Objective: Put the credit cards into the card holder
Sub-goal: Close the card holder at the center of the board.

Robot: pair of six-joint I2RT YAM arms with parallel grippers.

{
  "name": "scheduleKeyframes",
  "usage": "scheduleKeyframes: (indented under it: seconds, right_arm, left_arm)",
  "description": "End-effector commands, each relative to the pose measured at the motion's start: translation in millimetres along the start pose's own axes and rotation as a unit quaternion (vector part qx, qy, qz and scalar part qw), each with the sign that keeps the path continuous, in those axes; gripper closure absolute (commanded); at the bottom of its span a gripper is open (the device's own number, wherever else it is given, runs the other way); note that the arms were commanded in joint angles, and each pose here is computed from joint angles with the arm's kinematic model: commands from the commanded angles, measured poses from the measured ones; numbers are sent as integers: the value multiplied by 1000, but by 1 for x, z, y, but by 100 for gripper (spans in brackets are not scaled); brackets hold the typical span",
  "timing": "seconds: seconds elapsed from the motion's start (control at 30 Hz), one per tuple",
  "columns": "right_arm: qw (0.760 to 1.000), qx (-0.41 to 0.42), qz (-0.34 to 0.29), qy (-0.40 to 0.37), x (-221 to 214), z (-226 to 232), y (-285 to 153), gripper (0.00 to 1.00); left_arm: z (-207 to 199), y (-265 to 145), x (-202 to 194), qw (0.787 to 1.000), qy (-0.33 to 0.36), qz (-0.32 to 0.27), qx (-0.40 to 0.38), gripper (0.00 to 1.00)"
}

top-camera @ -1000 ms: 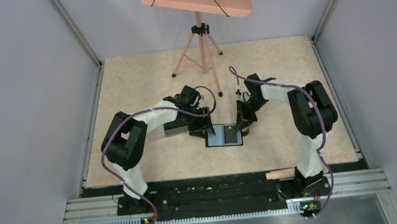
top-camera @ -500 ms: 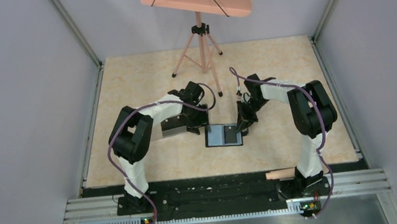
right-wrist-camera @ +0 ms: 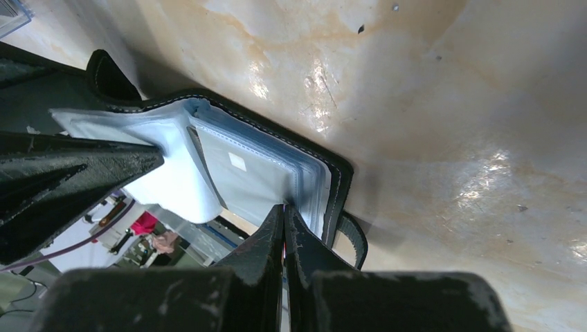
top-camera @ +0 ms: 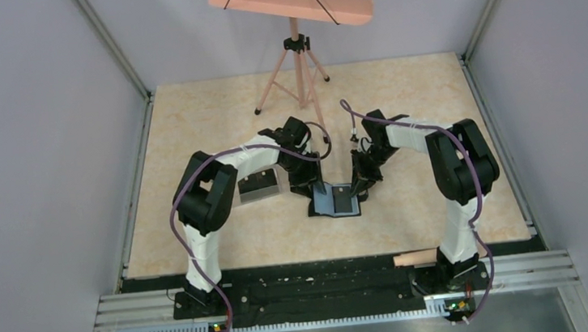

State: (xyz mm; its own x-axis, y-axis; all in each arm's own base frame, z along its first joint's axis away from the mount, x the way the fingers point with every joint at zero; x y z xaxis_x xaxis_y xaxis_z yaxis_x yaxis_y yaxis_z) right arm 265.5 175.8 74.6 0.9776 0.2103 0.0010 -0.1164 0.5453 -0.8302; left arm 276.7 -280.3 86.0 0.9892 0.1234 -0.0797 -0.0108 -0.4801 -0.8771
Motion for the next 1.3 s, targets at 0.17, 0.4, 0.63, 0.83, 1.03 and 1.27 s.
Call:
scheduleKeyframes:
  seconds: [0.17,0.4,0.63,0.83,1.03,1.27]
  right_arm:
    - [999,-45,12,-2,0,-16,12,100]
    - [999,-44,12,-2,-1,-16,11,100]
    - [999,-43,10,-1,0,-15,10,100]
    - [999,-41,6,-2,2,-12,9,100]
    - [999,-47,-10,-7,8,-7,-6,100]
    - [996,-73,-50,-9,19,-6,-38,100]
  left_arm:
    - [-43,-28,-4,995,31,-14,-89,51]
    - [-49,-40,-8,993,35,-16,-110,53]
    - [-60,-32,-18,985,51,12,-163,53]
    - [-73,-14,-23,979,65,51,-184,52]
    - [-76,-2,-23,976,61,82,-194,52]
    - [-72,10,-22,976,51,96,-188,50]
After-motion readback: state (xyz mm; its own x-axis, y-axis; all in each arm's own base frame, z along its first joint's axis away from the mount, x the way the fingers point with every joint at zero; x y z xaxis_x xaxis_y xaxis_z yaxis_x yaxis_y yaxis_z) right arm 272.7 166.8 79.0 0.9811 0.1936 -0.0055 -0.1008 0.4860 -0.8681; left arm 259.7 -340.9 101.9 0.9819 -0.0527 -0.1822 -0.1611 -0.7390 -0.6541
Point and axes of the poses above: each gripper's point midway between its finger pads, its own y axis out along the fingers, its own z axis along the line the jaws close on, x = y × z, the point moved 6 cm from there along -y, back along the fingers, and after that the axes turned 11 degrees about -y, right-handed, at the moved point
